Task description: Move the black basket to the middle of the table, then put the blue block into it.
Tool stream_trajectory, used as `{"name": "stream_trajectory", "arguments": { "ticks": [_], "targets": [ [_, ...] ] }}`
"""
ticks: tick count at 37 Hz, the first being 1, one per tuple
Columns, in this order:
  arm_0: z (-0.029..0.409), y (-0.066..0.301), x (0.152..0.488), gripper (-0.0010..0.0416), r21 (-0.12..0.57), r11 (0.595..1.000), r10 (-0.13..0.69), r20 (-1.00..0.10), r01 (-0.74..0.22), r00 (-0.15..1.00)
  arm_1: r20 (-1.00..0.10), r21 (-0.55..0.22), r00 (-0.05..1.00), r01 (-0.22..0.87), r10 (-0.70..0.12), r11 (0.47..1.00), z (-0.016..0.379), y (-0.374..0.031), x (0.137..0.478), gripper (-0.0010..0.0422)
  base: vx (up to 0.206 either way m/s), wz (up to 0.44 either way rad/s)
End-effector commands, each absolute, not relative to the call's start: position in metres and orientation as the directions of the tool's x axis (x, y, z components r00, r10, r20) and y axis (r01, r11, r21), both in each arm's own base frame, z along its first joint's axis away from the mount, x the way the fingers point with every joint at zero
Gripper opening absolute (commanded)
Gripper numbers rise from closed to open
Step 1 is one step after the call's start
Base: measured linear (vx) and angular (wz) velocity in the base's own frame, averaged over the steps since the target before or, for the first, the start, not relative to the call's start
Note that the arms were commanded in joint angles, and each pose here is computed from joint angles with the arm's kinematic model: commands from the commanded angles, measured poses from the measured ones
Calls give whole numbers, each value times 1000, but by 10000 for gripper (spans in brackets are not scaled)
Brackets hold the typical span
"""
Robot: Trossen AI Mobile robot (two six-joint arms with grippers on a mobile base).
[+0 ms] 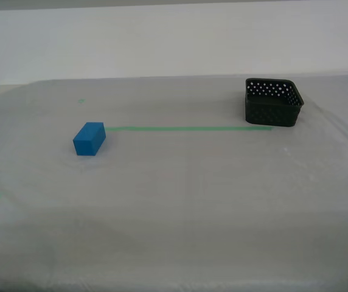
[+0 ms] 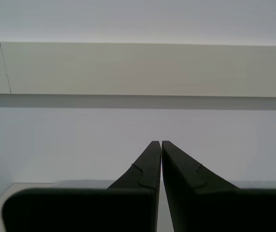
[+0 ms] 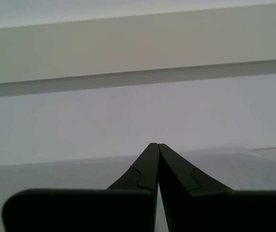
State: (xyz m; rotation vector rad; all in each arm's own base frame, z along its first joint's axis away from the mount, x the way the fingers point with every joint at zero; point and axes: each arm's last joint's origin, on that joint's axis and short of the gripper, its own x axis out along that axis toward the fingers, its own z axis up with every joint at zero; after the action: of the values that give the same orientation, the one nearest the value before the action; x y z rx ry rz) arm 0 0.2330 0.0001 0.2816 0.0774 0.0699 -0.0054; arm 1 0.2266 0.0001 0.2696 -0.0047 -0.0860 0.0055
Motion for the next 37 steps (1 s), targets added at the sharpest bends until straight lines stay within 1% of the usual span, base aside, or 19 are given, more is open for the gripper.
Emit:
{"name": "stream_trajectory", "arguments": {
  "ticks": [1, 13, 24, 32, 37],
  "targets": [
    [287, 0, 234, 0, 85, 996, 1, -111, 9, 994, 91, -3, 996, -6, 6, 1000, 270, 0, 227, 0, 0, 0],
    [311, 0, 235, 0, 84, 996, 1, -219, 18, 976, 91, -3, 996, -6, 6, 1000, 270, 0, 227, 0, 0, 0],
    [342, 0, 231, 1, 86, 996, 1, -274, 24, 962, 91, -3, 996, -6, 6, 1000, 270, 0, 227, 0, 0, 0],
    [353, 0, 225, 0, 133, 990, 0, -344, 48, 939, 91, -3, 996, -6, 6, 1000, 270, 0, 227, 0, 0, 0],
    [353, 0, 223, 0, 179, 981, 1, -378, 72, 926, 91, -3, 996, -6, 6, 1000, 270, 0, 227, 0, 0, 0]
  ]
}}
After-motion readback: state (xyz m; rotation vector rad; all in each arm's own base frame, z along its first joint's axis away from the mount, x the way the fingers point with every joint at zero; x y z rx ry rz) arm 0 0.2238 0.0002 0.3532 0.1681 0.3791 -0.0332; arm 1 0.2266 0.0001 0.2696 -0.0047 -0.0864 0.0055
